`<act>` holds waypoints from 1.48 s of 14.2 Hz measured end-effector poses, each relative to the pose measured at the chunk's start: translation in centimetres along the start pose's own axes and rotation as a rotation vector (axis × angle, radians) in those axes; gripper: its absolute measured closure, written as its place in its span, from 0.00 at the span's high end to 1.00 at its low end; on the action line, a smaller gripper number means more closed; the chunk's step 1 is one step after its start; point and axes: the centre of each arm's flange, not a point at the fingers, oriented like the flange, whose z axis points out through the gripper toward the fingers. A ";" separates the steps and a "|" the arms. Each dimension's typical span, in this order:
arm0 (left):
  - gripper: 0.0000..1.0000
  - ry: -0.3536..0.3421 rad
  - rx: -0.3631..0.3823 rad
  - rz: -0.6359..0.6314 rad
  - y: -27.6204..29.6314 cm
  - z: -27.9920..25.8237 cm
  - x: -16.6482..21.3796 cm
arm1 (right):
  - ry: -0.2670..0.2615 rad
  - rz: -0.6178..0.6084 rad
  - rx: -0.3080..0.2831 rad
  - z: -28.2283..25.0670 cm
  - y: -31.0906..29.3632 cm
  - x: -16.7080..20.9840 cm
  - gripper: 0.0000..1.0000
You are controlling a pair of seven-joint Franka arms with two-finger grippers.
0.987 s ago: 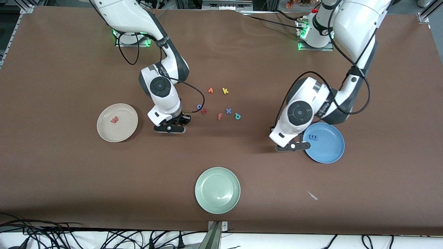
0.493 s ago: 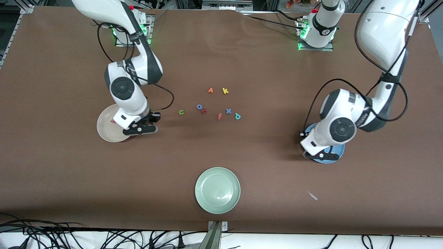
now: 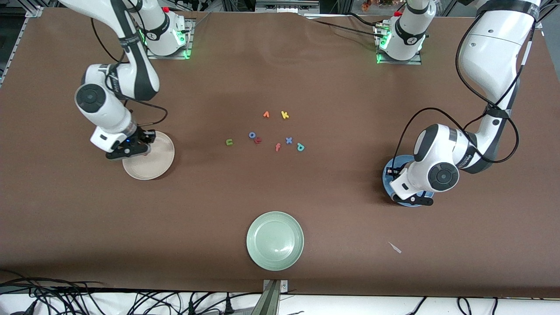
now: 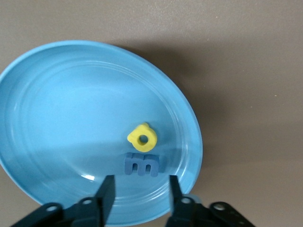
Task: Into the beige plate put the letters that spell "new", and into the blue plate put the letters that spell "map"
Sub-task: 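Place the orange e on the white plate, yellow o on the blue plate, then grasp the green u and teal p with the right and left grippers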
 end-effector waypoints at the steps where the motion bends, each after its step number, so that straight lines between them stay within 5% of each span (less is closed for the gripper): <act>1: 0.69 0.002 -0.009 0.000 0.0 -0.2 0.1 | 0.001 0.003 0.001 0.4 0.2 -0.5 0.30; 4: 0.99 0.016 -0.054 0.010 1.7 -1.6 -0.1 | 0.004 0.002 0.005 1.0 -0.3 -1.0 0.30; 8: 1.00 0.002 -0.180 0.057 8.5 -3.9 -1.6 | 0.008 0.050 0.046 1.2 -1.2 -0.9 0.41; 10: 1.00 0.007 -0.202 0.129 13.7 -5.2 -3.0 | 0.011 0.070 0.070 1.3 -3.7 -0.5 0.57; 13: 1.00 0.032 -0.199 0.204 20.5 -5.6 -5.0 | 0.014 0.130 0.097 1.0 -10.8 0.0 0.59; 21: 0.99 0.101 -0.222 -0.037 30.8 -0.1 -8.2 | 0.045 0.266 0.136 -0.4 -25.4 -0.3 0.61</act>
